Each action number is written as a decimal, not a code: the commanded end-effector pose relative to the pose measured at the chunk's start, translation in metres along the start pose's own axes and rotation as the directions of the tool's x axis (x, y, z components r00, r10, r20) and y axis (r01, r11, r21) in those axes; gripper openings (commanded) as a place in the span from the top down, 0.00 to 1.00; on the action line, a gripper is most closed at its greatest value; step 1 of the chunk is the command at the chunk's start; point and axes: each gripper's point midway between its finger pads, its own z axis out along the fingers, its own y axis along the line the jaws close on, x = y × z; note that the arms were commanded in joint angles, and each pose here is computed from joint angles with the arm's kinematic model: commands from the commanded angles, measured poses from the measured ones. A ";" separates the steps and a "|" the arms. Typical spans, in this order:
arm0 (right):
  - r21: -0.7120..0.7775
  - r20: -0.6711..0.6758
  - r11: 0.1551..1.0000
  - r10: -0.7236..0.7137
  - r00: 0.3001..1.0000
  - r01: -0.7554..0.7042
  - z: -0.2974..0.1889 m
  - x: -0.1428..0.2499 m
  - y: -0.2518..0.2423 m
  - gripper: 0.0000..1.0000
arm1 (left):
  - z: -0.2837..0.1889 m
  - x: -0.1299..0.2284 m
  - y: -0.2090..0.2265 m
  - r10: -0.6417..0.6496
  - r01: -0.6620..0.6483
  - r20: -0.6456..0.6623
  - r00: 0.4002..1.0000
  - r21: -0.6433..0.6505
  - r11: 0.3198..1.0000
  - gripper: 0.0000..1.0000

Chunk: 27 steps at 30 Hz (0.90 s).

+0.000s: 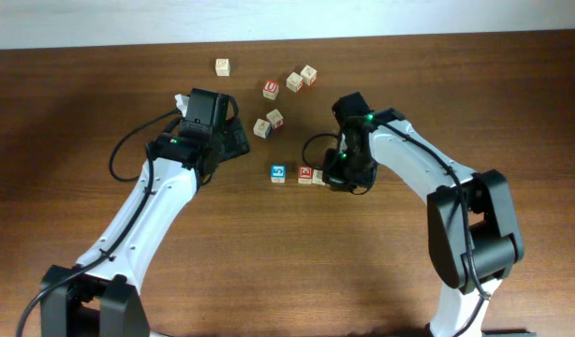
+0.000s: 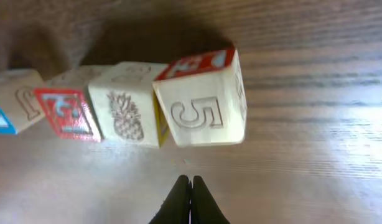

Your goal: Rotate 4 blocks

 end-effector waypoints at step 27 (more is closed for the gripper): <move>0.014 0.005 0.995 -0.102 0.995 0.102 0.021 -0.030 -0.007 0.95 | 0.003 0.009 -0.004 0.005 -0.003 -0.041 0.999 0.028 1.000 0.06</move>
